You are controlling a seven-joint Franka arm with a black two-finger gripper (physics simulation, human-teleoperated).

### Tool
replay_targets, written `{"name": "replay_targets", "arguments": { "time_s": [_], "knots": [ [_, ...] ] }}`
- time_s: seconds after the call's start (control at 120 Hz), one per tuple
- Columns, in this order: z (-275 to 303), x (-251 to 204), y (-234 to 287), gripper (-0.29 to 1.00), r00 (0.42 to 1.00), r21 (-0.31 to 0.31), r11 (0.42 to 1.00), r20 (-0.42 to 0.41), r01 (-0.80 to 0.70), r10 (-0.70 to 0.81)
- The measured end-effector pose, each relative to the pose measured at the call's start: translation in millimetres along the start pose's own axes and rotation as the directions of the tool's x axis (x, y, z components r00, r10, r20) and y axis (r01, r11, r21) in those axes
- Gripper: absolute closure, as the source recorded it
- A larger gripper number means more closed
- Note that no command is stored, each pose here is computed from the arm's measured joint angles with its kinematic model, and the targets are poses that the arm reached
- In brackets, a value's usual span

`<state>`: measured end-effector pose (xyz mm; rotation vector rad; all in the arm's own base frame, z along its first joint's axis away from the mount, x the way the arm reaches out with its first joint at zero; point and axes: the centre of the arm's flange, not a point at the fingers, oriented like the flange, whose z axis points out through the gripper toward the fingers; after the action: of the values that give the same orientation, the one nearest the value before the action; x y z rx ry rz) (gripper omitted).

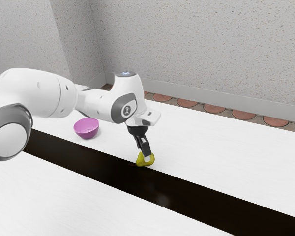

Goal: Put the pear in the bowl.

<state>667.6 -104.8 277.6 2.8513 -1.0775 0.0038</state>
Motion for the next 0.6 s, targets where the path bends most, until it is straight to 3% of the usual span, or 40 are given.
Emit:
{"name": "replay_targets", "arguments": {
  "time_s": [0.367,0.6],
  "knots": [
    [34.8,2.7,-2.8,0.00,1.000,-0.030,0.999,-0.014,0.026,-0.026],
    [24.0,3.7,-5.6,0.36,0.999,-0.017,0.999,-0.041,0.034,-0.035]
  ]
}}
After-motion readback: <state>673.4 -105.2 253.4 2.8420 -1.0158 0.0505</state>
